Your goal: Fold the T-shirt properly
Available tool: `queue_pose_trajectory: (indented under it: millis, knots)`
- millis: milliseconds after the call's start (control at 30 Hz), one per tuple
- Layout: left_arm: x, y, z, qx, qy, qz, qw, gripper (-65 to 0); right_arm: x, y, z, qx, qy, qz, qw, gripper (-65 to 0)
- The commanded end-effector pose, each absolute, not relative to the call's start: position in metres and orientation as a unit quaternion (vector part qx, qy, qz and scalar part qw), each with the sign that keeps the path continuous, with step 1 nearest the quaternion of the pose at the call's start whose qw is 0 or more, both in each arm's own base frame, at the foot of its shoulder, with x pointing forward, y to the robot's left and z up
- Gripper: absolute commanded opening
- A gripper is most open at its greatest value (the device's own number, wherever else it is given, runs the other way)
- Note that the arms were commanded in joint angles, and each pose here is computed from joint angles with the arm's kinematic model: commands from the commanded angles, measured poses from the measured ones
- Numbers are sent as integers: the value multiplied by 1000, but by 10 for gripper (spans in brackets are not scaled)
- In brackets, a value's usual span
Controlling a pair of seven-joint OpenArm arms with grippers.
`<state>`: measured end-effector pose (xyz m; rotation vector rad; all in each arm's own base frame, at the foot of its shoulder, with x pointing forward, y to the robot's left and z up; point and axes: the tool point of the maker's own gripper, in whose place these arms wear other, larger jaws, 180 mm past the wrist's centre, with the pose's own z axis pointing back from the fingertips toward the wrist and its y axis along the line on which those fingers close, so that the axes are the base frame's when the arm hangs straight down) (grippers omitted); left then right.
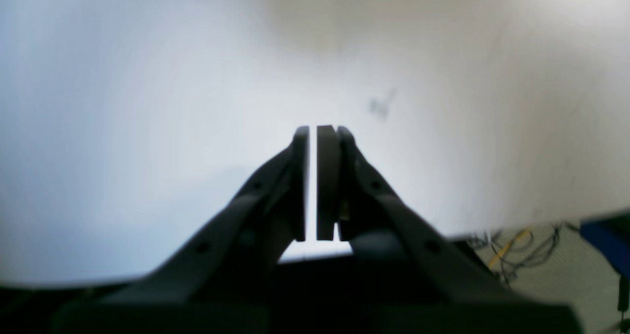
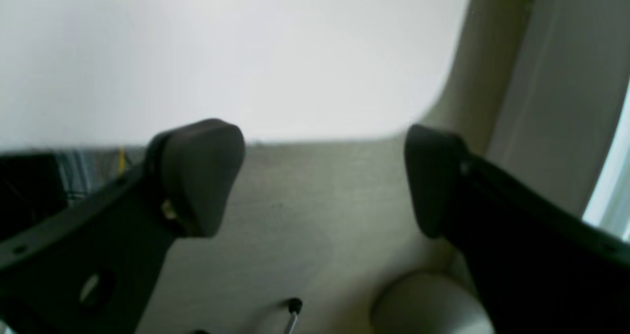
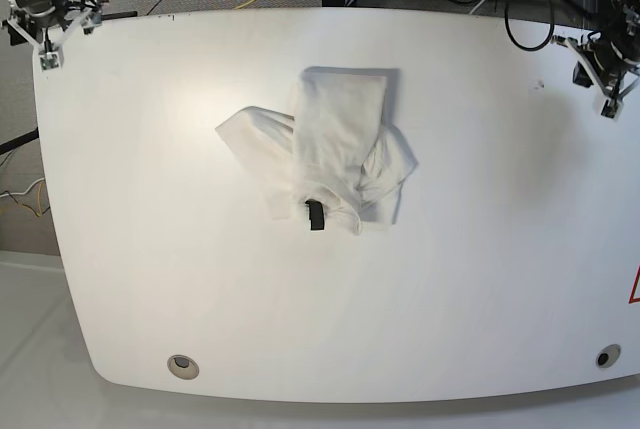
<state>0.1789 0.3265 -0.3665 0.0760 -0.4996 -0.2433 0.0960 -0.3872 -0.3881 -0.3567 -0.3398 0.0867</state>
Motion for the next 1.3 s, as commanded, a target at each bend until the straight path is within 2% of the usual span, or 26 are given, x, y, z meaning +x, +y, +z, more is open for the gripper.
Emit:
queue_pose_trajectory:
  millis: [0,200,567,800,1067,1267]
  knots:
    - [164,340,-359,52,-252,-114,960,-638,86,-400,-374,-198,-180,42,963,-131]
    - [127,352,-364,59,-243,-72,966,-638,54,-413,-369,-213,-161,34,963,-131]
    - [60,376,-365,87,-184,-30,979,-638,-11,-424,-363,-231,-113,-1,966,-131]
    - [19,377,-370,88,-144,-11,986,-638,-52,-419,-370,-243,-54,-9,968,-131]
    - [-7,347,-398,82,-123,-17,989,-638,-89,-392,-413,-225,-21,-23,974,-131]
    - [-24,308,-446,45,-102,-34,993,-638,-112,-353,-477,-162,-10,-46,986,-131]
